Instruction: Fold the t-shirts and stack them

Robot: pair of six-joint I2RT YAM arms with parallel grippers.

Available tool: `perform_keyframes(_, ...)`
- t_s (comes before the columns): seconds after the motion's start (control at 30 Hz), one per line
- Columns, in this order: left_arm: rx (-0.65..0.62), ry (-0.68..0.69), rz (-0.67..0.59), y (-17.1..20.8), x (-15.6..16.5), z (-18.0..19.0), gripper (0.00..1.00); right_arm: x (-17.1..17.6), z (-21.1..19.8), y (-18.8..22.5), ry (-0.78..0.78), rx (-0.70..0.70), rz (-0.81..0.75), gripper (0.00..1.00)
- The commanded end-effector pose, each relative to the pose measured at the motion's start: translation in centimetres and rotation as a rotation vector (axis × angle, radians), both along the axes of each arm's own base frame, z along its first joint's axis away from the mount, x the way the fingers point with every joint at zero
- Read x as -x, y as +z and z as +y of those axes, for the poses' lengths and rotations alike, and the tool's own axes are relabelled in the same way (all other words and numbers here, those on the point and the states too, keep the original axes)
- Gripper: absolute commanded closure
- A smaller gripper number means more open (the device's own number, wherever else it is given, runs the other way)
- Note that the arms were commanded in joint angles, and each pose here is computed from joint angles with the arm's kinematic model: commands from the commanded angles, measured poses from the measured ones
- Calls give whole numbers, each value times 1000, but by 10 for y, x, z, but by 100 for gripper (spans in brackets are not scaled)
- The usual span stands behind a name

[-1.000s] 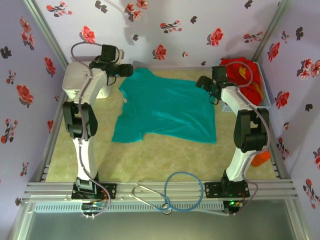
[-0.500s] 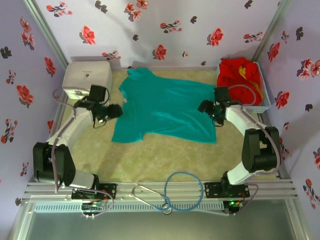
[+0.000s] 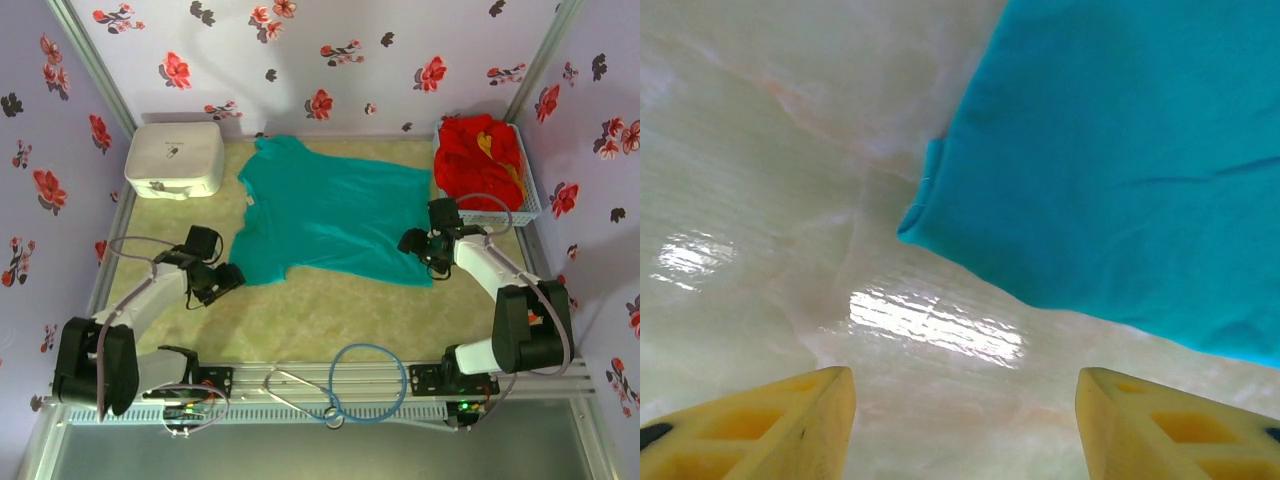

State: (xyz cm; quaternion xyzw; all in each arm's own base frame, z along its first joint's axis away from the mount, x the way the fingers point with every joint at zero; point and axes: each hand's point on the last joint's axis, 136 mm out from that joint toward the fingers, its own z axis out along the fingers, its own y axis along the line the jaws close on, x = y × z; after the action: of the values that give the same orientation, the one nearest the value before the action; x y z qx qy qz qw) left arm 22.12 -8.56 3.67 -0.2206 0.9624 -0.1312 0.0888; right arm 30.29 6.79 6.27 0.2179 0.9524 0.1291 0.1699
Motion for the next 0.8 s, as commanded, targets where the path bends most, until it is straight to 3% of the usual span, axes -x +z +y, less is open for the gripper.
perform_keyframes(0.0,24,26,-16,-9,-14,-7,41,-4,5,3,9,-12,-3,22)
perform_keyframes(0.33,14,3,-90,-11,-54,-14,52,-7,18,3,52,-38,-13,22)
perform_keyframes(0.5,1,-20,-109,-5,-72,-17,64,-9,19,3,61,-39,-15,22)
perform_keyframes(0.63,-8,-34,-123,2,-82,-19,64,-10,21,3,70,-50,-15,22)
perform_keyframes(0.77,-2,-36,-142,11,-86,-20,54,-11,25,2,78,-68,-14,22)
